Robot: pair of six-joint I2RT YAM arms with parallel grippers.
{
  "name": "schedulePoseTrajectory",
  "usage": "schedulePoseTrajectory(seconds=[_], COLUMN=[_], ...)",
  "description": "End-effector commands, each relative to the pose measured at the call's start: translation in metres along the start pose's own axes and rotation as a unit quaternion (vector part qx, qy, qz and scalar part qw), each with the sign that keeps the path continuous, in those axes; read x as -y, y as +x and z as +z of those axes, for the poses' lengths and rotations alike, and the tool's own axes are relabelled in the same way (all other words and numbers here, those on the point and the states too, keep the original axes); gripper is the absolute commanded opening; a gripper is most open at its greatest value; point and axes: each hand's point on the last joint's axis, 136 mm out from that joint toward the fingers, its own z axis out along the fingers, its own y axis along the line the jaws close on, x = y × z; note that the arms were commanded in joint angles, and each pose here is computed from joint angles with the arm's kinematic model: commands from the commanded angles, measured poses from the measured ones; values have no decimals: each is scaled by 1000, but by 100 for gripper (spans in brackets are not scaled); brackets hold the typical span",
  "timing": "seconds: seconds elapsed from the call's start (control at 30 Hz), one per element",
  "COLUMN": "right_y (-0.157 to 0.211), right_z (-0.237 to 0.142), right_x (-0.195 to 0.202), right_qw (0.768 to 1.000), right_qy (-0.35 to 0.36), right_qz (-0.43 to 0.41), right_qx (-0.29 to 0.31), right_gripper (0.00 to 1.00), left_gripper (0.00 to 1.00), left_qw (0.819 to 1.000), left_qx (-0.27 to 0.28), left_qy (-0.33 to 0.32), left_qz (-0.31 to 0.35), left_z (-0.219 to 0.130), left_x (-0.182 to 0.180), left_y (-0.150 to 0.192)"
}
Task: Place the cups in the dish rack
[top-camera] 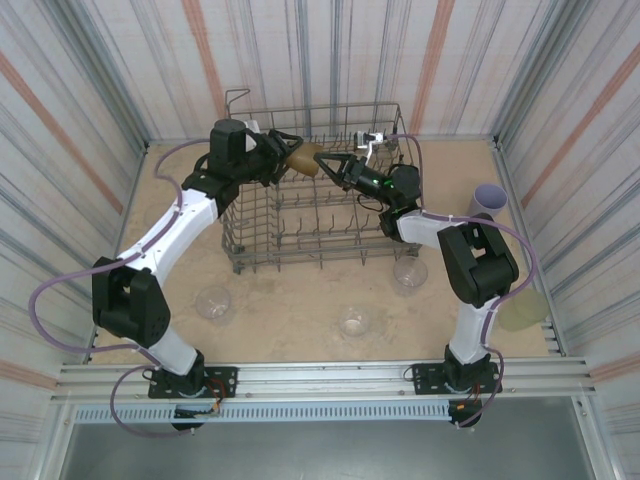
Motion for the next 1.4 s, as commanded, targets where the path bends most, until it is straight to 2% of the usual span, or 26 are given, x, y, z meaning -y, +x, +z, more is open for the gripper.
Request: schedulePoseTrajectory(seconds=[0.0, 0.1, 0.27, 0.4, 0.43, 0.57, 0.67, 0.8, 1.0, 1.2, 1.37], right_y=[-5, -6, -4, -4, -3, -1, 2, 5, 0, 4, 3], right_z=[4, 4, 5, 5, 5, 7, 6, -1, -18, -27, -46], right_x=[-7, -5, 2, 0, 0, -2, -7, -4, -2, 0, 4], right_qw=[1000, 1000, 1000, 1000, 1000, 999, 999, 994, 980, 975, 967], right_qy=[-18, -15, -1, 0, 1, 15, 37, 107, 193, 217, 250], right_qz=[-7, -3, 13, 15, 17, 27, 22, -3, -35, -19, -35], right_qx=[18, 20, 19, 18, 17, 8, -4, -24, -37, -46, -42], right_gripper=[0, 0, 0, 10, 17, 34, 40, 49, 61, 64, 66], left_gripper=[65, 58, 35, 22, 19, 11, 5, 0, 0, 0, 0], left_qw=[1000, 1000, 1000, 999, 999, 999, 998, 997, 997, 996, 992], left_qx=[-21, -13, -9, -9, -9, -7, -2, 13, 21, 29, 45], left_qy=[14, 9, 7, 5, 6, 8, 1, 2, 0, 3, -18], left_qz=[6, 14, 26, 33, 34, 49, 68, 75, 78, 89, 117], left_z=[-6, -9, -11, -12, -12, -14, -17, -20, -17, -13, -12], left_x=[9, 8, 7, 6, 6, 11, 17, 22, 26, 33, 36], left_y=[14, 13, 13, 15, 15, 14, 9, 4, -3, -12, -24])
